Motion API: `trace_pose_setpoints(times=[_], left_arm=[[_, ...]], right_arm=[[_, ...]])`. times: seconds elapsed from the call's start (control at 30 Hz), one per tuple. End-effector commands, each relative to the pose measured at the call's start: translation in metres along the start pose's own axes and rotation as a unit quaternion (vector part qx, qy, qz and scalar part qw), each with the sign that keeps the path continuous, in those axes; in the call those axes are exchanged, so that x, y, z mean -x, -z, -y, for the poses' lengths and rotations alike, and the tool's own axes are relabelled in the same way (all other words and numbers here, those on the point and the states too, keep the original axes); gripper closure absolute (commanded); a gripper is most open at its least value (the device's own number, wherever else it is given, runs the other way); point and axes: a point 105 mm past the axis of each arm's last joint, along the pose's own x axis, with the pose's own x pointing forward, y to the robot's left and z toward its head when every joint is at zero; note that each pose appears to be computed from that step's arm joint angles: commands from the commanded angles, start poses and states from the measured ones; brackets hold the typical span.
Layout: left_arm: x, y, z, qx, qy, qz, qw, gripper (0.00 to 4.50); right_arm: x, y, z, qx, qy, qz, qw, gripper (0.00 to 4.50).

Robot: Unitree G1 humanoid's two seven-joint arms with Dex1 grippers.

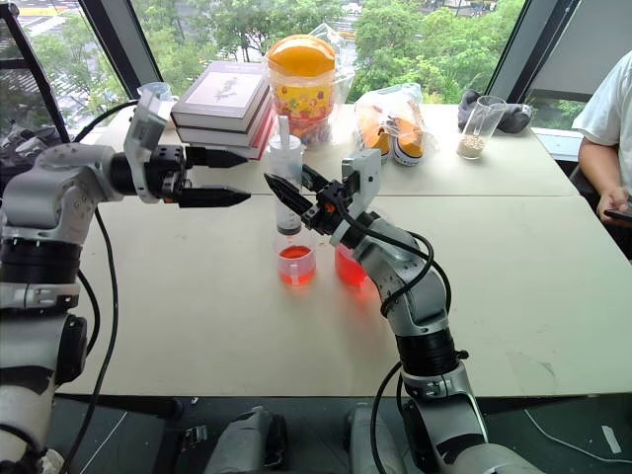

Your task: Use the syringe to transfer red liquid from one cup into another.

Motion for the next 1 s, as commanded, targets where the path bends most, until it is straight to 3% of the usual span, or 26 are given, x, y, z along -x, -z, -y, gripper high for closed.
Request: trace_pose_setpoints(times=[0.03,0.17,0.27,0.33,0.57,0.83,0.97,1.0], left_arm=[[0.006,-0.003,0.011,-0.020,0.003,0.001,1.000,0.05],[0.002,0.002,0.016,-0.016,0.008,0.003,1.000,0.05],[-0.004,0.004,0.019,-0.016,0.013,0.009,1.000,0.05],[-0.007,0.007,0.021,-0.014,0.018,0.014,1.000,0.05],[-0.019,0.012,0.028,-0.006,0.032,0.026,0.999,0.05],[-0.024,0.013,0.036,-0.007,0.041,0.033,0.999,0.05],[-0.025,0.012,0.038,-0.007,0.040,0.036,0.999,0.05],[-0.025,0.012,0.039,-0.007,0.039,0.037,0.999,0.02]], right_arm=[[0.000,-0.061,0.017,-0.011,0.043,0.052,0.998,3.09],[0.006,-0.111,0.041,-0.085,0.104,0.060,0.989,3.09],[0.021,-0.129,0.065,-0.095,0.171,-0.005,0.981,3.09],[0.040,-0.125,0.089,-0.085,0.234,-0.098,0.964,3.09],[0.126,-0.078,0.140,-0.121,0.368,-0.335,0.859,3.09],[0.185,0.000,0.152,-0.183,0.396,-0.467,0.769,3.09],[0.196,0.022,0.157,-0.189,0.395,-0.486,0.756,3.09],[0.196,0.026,0.157,-0.191,0.393,-0.489,0.755,2.60]])
